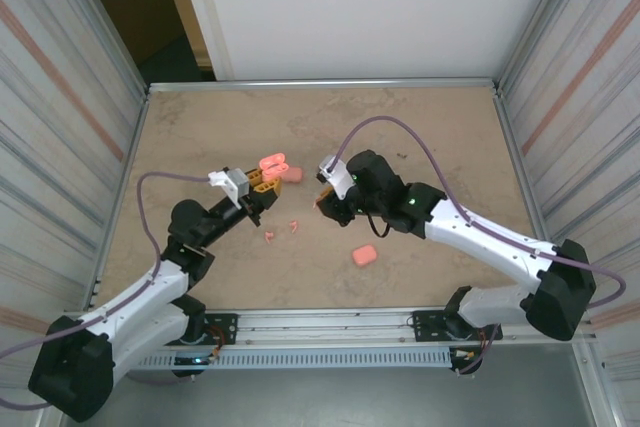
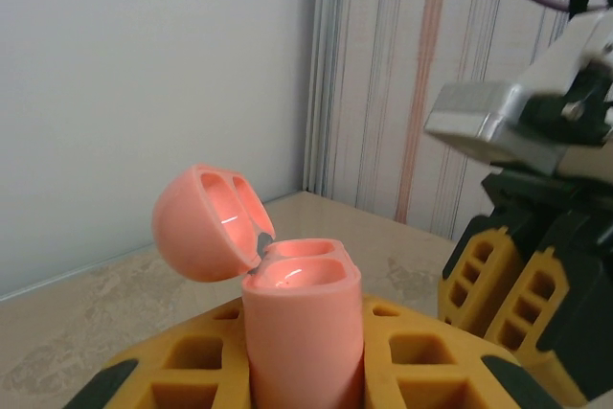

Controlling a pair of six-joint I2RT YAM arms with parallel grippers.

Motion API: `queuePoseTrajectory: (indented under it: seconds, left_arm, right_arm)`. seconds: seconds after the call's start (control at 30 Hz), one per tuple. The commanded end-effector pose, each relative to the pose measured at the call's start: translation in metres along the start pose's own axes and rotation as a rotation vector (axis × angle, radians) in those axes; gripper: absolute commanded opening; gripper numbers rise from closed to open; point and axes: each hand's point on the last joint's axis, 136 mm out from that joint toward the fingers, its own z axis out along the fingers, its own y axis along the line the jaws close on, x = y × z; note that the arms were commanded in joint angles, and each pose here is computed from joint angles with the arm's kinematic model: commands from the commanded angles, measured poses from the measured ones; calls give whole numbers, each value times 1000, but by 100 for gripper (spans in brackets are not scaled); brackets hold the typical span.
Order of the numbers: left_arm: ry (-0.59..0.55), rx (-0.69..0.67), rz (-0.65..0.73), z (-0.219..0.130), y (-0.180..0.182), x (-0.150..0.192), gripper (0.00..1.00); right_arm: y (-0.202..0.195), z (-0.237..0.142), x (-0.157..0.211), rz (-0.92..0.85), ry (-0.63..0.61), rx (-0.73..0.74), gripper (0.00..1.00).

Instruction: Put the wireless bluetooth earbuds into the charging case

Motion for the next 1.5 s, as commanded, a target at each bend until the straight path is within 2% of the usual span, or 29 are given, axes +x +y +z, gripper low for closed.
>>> queuePoseTrajectory:
  seconds: [0.0, 0.3, 0.77, 1.47]
  left_arm:
    - [-41, 41, 5, 2, -7, -9, 0]
    - [-9, 77, -18, 10, -9, 3, 0]
    - [1, 143, -43, 19, -16, 8, 0]
    - [-3, 152, -45, 20, -18, 7, 0]
  right_arm:
    - [-5, -21, -31, -80, -83, 42, 17]
    - [-4, -45, -80, -177, -234, 66, 18]
    - [6, -38, -118, -243, -304, 22, 19]
    - [22, -4, -118, -257, -263, -54, 19]
